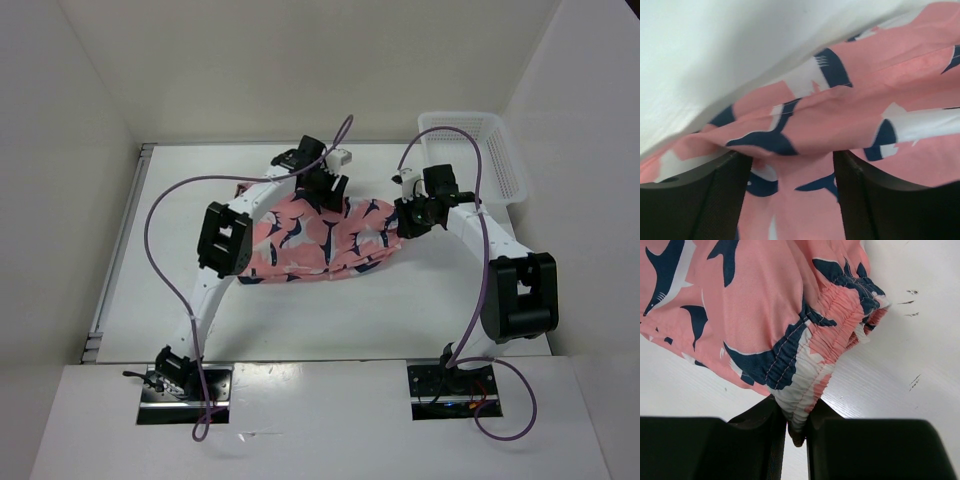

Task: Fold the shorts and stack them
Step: Fold the shorts

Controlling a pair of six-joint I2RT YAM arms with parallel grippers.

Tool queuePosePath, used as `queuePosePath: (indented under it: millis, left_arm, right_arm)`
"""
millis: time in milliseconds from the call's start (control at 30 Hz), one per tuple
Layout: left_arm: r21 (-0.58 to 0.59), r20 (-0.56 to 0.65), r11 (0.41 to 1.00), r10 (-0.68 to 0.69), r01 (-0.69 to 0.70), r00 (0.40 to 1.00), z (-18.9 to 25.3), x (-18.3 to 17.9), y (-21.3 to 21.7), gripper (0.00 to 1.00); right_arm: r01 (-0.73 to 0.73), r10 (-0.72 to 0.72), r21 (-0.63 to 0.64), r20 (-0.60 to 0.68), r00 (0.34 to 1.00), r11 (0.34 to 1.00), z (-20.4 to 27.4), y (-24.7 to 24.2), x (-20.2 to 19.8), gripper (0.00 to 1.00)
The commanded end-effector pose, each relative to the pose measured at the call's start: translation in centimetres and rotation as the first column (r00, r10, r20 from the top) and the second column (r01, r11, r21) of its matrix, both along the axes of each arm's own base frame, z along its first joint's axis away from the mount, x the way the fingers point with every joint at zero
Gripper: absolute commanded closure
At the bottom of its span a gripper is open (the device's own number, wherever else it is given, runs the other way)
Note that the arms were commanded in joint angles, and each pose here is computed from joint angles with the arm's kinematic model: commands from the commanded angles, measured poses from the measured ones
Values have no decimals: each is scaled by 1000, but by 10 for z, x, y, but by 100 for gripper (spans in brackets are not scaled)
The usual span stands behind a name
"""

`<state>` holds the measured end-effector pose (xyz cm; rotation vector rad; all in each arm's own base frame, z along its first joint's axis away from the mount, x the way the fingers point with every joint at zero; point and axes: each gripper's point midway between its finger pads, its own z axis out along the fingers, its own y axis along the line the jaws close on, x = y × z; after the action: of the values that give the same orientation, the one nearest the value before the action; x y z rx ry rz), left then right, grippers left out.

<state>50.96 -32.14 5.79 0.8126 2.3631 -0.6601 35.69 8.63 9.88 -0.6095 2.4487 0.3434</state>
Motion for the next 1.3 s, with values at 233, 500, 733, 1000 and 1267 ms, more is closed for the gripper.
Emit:
queuePosePath:
  millis: [233,500,733,1000,1267]
  left_arm:
    - [5,138,1000,29,-30,990,53,15,-8,20]
    - [-68,229,995,89,-76,969,163,-3,42,13]
    - [81,103,968,227,-236,968,106,-37,127,13]
    - [154,-41,951,278,-268,960,23,-82,168,16]
    - [37,-193,988,157,-153,969,-12,-92,132,21]
  right_arm:
    - [21,-19,-9,176,984,1000,66,-4,37,100]
    - [17,-2,-67,216,976,998,81,-13,39,100]
    - [36,-6,-103,271,963,994,103,-24,40,100]
    - [47,-10,-110,312,950,993,128,-31,44,100]
    - [48,0,-152,302,953,987,135,-37,48,100]
